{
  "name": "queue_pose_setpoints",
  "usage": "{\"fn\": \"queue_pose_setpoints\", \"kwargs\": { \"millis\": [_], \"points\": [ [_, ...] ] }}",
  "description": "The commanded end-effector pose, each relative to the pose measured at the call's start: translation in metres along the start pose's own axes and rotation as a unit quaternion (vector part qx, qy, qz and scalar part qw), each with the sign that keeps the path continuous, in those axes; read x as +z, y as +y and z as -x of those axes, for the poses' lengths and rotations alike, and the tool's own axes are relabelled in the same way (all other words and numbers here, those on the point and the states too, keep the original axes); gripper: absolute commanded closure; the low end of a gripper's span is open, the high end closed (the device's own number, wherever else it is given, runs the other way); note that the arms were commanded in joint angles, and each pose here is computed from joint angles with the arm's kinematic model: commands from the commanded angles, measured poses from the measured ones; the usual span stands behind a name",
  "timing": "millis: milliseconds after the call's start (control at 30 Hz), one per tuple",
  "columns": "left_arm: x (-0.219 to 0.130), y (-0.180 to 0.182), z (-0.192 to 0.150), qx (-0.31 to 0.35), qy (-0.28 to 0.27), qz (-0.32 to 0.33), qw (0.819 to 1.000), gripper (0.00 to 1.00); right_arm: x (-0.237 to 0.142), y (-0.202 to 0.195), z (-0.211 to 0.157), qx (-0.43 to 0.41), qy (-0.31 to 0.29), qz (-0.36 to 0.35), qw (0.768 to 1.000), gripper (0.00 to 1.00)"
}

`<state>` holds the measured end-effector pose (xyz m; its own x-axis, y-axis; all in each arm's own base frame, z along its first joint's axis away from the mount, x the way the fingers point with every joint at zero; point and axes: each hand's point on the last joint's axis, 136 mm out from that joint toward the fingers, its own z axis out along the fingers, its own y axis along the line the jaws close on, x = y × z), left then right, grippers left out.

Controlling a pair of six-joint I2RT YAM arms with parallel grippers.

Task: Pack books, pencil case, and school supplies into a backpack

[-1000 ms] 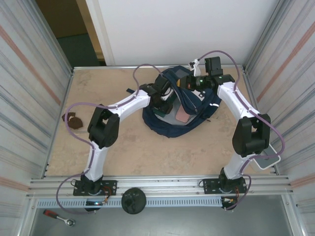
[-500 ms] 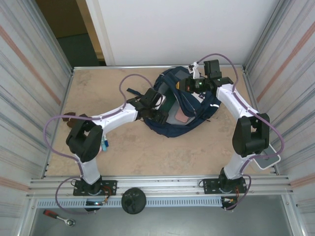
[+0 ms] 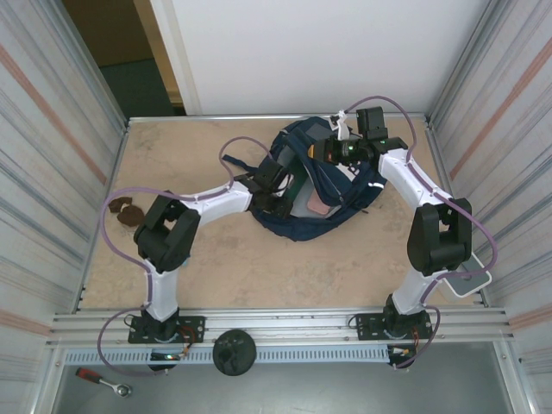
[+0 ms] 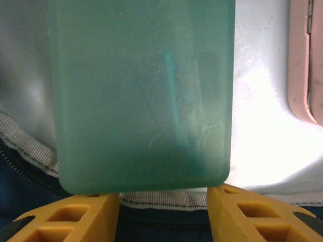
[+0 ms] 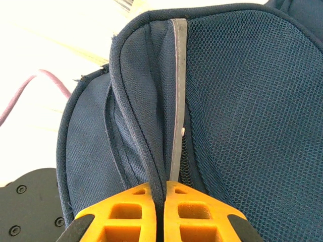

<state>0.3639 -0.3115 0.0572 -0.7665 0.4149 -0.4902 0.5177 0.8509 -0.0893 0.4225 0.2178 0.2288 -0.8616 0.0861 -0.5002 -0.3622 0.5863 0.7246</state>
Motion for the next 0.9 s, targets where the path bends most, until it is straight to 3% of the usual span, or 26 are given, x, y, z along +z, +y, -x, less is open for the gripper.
{"fn": "queue_pose_setpoints", "kwargs": {
  "millis": [0, 500, 633, 867],
  "points": [
    [0.003, -0.001, 0.008, -0.004, -0.003, 0.004, 1.0, 0.52, -0.007, 0.012, 0.003, -0.007, -0.008, 0.022, 1.0, 1.0],
    [-0.007, -0.028, 0.096, -0.03, -0.135, -0.081, 0.987, 0.48, -0.007, 0.005, -0.008, 0.002, -0.001, 0.02, 1.0, 1.0],
    [-0.025, -0.025, 0.087, -0.033, -0.157, -0.08, 0.984, 0.41, -0.007, 0.001, -0.013, 0.006, 0.001, 0.016, 1.0, 1.0],
    [-0.069, -0.001, 0.035, -0.043, -0.164, -0.037, 0.985, 0.25, -0.005, -0.001, -0.022, 0.014, 0.003, 0.013, 1.0, 0.98]
  ]
}}
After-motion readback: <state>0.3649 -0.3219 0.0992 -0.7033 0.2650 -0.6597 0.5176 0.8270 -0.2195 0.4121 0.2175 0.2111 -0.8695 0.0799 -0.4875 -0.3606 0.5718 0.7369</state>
